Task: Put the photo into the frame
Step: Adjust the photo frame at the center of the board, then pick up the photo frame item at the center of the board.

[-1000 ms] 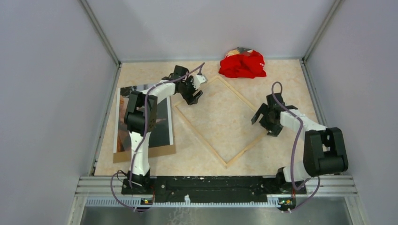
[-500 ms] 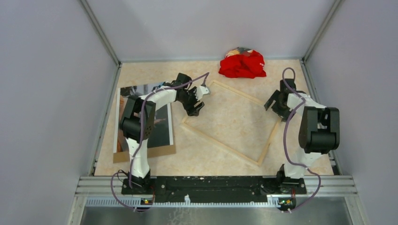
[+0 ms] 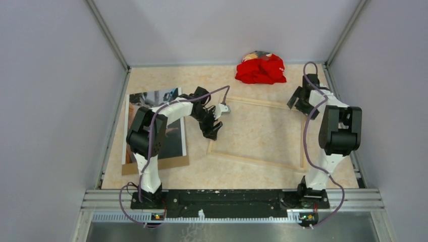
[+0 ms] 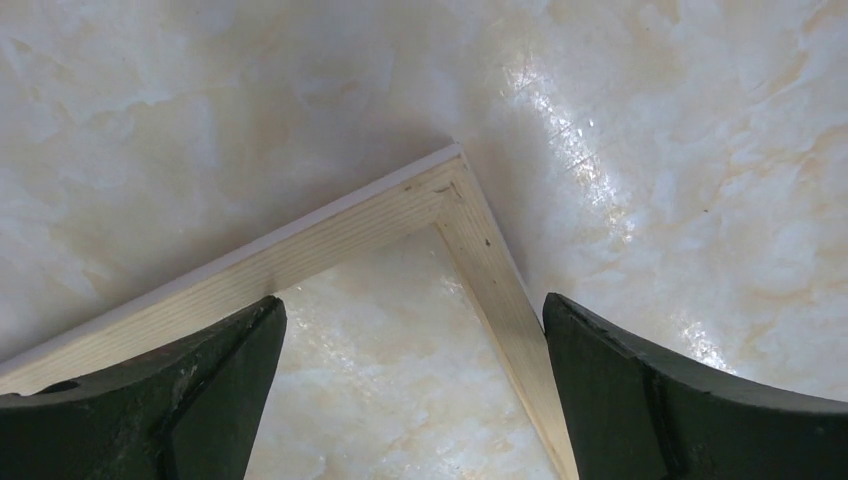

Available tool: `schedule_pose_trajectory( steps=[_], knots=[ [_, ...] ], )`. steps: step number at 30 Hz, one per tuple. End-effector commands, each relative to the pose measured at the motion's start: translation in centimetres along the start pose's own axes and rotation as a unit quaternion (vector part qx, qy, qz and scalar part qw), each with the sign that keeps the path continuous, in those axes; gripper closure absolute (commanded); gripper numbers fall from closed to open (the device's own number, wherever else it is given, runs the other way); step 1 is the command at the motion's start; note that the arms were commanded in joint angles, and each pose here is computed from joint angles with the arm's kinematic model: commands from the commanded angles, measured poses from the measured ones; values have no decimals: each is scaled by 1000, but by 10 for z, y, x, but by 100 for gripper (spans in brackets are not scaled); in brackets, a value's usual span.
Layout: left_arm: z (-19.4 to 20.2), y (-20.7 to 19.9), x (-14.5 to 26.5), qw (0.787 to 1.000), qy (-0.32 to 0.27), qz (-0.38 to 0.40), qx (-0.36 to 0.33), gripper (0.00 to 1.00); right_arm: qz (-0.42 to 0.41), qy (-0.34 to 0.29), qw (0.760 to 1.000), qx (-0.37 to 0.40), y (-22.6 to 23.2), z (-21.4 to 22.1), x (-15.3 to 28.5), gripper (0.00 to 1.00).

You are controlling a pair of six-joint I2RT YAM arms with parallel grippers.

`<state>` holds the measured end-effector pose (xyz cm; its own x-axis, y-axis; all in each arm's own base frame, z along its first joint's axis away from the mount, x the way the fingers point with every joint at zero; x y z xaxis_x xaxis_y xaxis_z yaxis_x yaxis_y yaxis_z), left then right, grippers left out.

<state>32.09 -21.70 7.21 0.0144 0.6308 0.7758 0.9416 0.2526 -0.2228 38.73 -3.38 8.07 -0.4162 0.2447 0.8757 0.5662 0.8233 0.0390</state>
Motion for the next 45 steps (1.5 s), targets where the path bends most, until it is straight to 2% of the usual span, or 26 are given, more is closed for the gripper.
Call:
schedule_pose_trajectory(
  steps=[1,6,9,13,17,20,23,26,32,35,38,40,43,45],
  knots=[
    [-32,-49,8,996,-38,86,-10,19,-44,-32,998,3,28,-23,31,1],
    [-68,-34,72,997,-73,9,-28,9,-76,-95,992,37,58,-37,83,1],
    [-67,-16,117,994,-81,-72,-15,5,-131,-126,981,68,96,-33,117,1],
    [-23,22,183,978,-88,-182,45,4,-247,-131,950,140,173,2,164,1],
    [45,41,223,955,-24,-272,114,7,-395,-89,887,221,255,57,202,1],
    [95,49,254,926,3,-333,179,11,-430,-50,859,275,297,99,206,2],
    [140,57,289,889,25,-394,234,17,-397,-28,862,315,317,130,189,3],
    [179,58,314,856,52,-439,269,21,-366,-9,873,322,312,142,179,5],
    [229,49,326,822,87,-473,305,27,-333,5,886,322,279,175,159,7],
    [247,46,329,808,108,-482,322,33,-330,22,888,318,276,191,147,9],
    [262,42,336,797,121,-489,334,35,-323,34,889,321,279,204,136,10],
    [273,39,341,789,137,-498,333,35,-323,34,889,323,283,207,133,10],
    [295,30,348,765,193,-513,339,34,-321,25,891,321,289,199,139,10],
    [303,27,350,762,200,-517,336,34,-327,0,890,317,294,189,154,11]
  ],
)
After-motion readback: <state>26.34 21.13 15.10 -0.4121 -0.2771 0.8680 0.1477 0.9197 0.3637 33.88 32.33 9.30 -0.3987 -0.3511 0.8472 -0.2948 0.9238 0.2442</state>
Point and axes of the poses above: each gripper's point midway between its finger pads, its own x axis back along the fingers, its own y axis along the line the jaws close on, z = x × y, the point moved 5 cm from there along x, back along the fingers, and after that the axes turned 2 degrees about x, right-handed, at the moved point
